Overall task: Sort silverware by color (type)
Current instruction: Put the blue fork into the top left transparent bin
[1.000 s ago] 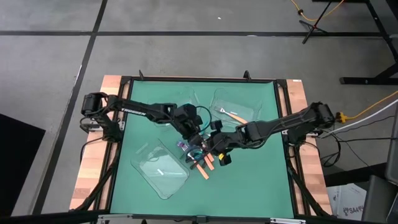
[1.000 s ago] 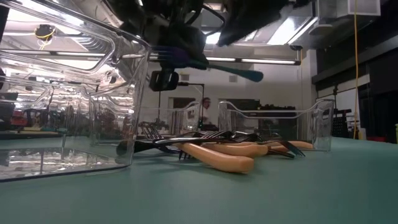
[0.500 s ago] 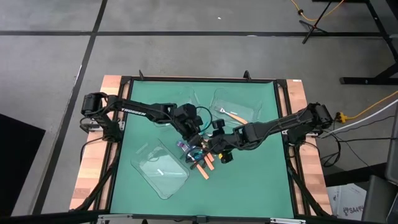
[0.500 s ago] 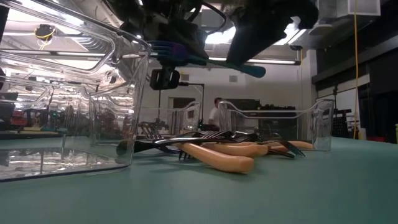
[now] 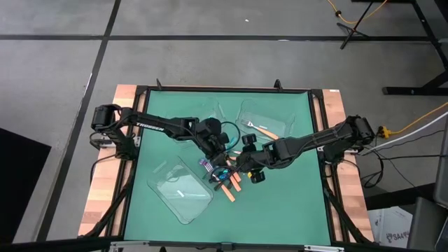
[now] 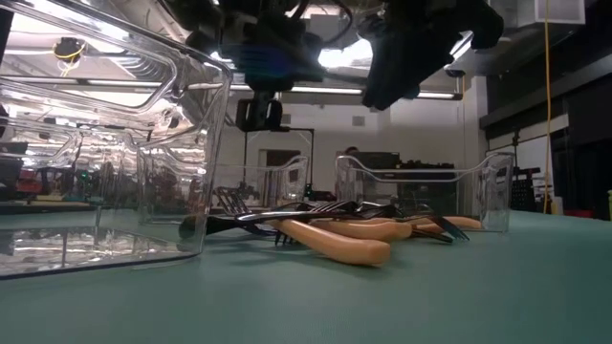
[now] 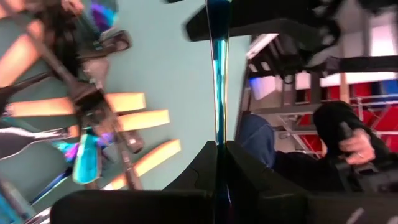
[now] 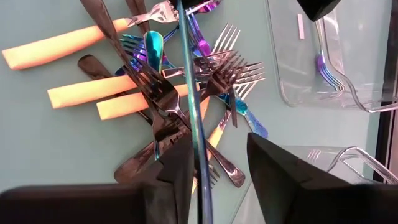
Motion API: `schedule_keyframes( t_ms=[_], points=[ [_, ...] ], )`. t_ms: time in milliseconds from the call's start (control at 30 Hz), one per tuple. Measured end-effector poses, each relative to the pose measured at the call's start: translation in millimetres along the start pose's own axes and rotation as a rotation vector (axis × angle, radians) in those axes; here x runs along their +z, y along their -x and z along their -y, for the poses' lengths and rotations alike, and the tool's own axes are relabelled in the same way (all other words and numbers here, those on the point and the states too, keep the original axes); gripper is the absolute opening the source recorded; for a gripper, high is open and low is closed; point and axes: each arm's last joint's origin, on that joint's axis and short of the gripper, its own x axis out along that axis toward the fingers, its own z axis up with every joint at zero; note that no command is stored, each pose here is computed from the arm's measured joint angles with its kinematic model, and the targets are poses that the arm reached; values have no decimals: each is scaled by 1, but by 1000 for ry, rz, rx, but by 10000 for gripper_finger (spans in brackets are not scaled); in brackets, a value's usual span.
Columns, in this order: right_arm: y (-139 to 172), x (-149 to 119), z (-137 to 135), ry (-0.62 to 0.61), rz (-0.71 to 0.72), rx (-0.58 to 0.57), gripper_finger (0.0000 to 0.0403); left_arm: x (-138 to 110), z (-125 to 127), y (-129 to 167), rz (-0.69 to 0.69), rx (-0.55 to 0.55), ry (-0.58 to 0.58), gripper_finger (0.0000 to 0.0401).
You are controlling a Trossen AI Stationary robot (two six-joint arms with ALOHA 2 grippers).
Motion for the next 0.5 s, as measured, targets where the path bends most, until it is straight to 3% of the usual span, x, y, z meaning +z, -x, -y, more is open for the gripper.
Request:
schedule_keyframes(
  t_ms=[333,500],
  points=[
    [0,0,0,3,0,7,16,0,0,0,0,-3,19,17],
    [0,0,-1,8,0,9,13,0,0,0,-2,-3,23,17]
  ],
)
